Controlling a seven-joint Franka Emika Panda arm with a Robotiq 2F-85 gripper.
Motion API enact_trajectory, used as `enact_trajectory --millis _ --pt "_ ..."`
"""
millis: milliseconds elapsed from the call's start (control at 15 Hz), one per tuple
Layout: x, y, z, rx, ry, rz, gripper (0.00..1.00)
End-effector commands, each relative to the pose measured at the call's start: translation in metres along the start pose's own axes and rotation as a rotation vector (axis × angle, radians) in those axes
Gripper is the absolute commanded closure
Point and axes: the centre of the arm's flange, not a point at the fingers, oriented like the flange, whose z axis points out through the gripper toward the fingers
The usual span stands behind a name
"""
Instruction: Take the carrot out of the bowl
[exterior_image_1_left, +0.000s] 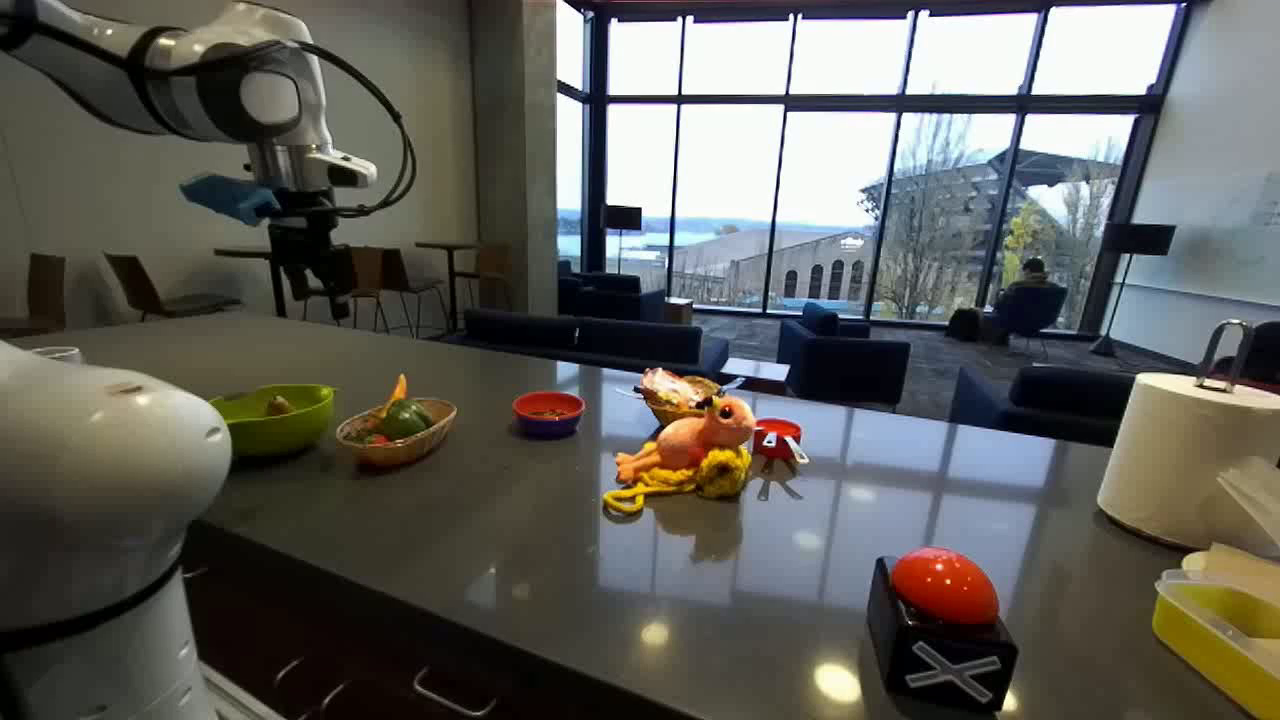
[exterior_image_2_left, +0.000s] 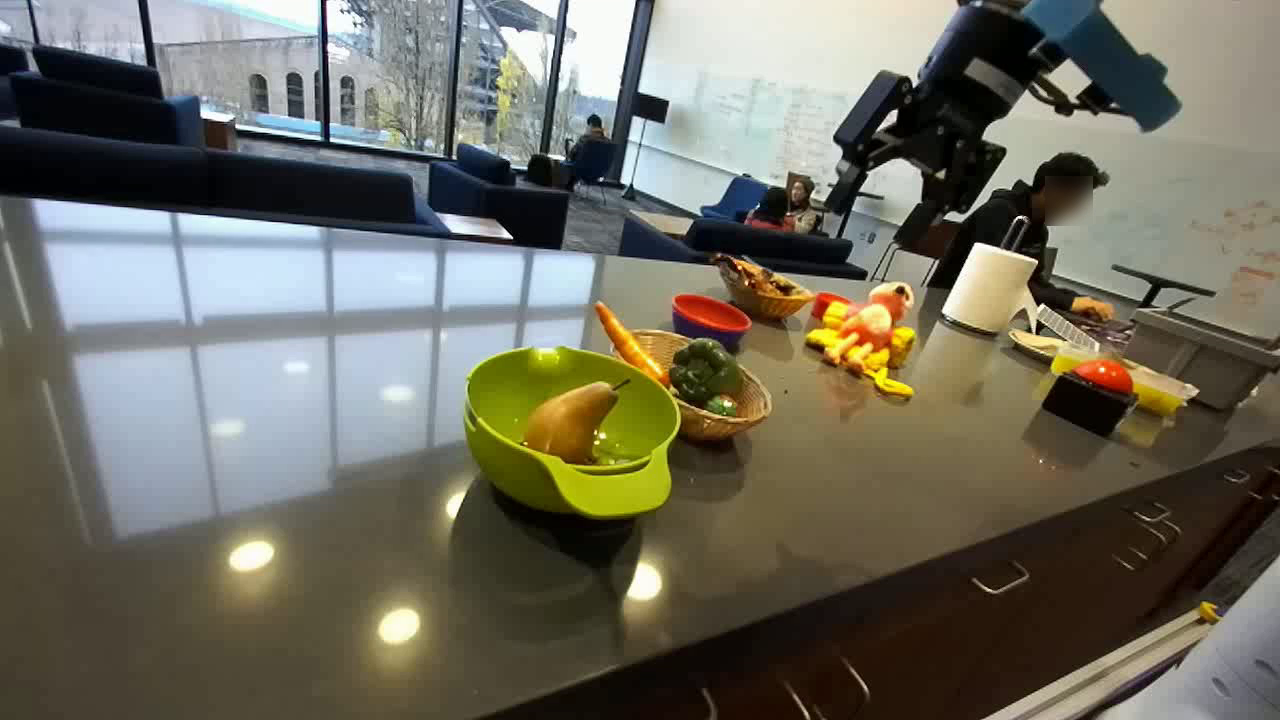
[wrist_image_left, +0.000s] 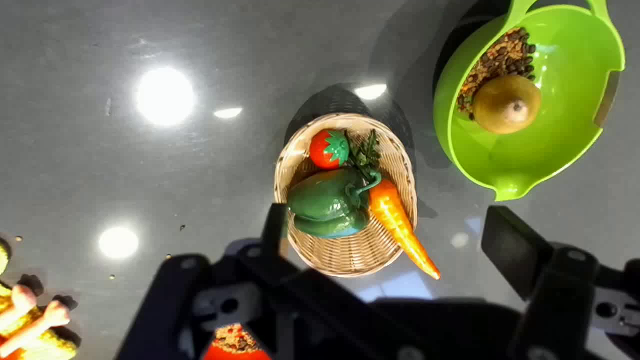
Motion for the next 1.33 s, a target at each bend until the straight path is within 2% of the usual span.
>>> enact_trajectory --millis 0,333,667,1267 --pt "0.0 0.0 0.0 0.0 0.0 0.0 0.0" --pt "0.001 0.0 0.001 0.0 -0.003 0.003 0.0" --pt "0.019 -0.006 0.028 0.006 0.005 -0.014 0.0" --pt "0.062 -0.045 0.103 0.048 0.018 -0.205 0.0"
